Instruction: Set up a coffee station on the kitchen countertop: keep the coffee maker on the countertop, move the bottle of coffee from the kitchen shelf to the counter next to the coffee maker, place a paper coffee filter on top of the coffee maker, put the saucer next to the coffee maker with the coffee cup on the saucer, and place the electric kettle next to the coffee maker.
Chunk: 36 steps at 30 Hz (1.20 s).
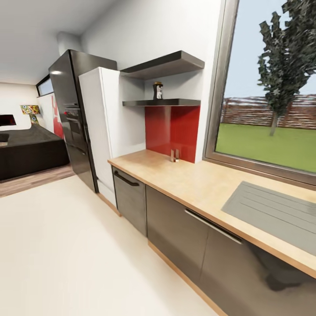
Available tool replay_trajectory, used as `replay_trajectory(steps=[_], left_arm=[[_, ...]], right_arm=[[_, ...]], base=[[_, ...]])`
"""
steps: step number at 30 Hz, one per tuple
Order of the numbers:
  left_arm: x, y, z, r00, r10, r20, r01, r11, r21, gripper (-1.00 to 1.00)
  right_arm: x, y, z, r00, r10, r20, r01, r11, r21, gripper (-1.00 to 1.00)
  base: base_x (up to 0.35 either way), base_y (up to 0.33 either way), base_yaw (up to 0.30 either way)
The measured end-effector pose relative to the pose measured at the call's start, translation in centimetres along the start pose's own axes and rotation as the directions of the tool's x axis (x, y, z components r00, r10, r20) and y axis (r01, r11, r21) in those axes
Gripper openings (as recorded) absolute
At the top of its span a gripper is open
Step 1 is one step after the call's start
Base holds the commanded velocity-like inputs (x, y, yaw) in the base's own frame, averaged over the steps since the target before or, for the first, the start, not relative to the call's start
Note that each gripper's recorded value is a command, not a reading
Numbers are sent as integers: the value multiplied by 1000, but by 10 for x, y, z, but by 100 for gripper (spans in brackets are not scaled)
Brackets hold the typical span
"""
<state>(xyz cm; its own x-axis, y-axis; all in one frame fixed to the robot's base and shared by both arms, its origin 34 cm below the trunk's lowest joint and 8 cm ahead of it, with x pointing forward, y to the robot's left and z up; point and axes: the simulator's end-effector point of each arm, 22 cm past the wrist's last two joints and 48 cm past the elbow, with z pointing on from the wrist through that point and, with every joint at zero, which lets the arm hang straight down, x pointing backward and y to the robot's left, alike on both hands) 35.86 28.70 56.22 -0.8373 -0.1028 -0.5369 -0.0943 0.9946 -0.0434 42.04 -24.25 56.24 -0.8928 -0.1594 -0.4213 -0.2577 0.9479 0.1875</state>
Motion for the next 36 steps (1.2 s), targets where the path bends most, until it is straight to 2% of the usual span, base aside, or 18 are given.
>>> replay_trajectory(steps=[13,36], left_arm=[[0,0,0,1000,0,0,0,1000,0,100],[0,-1,0,1000,1,1,-1,1000,1,100]], right_arm=[[-1,1,0,1000,-1,1,1,1000,0,100],[-1,1,1,1000,-1,1,1,1000,0,100]], base=[[238,193,247],[11,8,274]])
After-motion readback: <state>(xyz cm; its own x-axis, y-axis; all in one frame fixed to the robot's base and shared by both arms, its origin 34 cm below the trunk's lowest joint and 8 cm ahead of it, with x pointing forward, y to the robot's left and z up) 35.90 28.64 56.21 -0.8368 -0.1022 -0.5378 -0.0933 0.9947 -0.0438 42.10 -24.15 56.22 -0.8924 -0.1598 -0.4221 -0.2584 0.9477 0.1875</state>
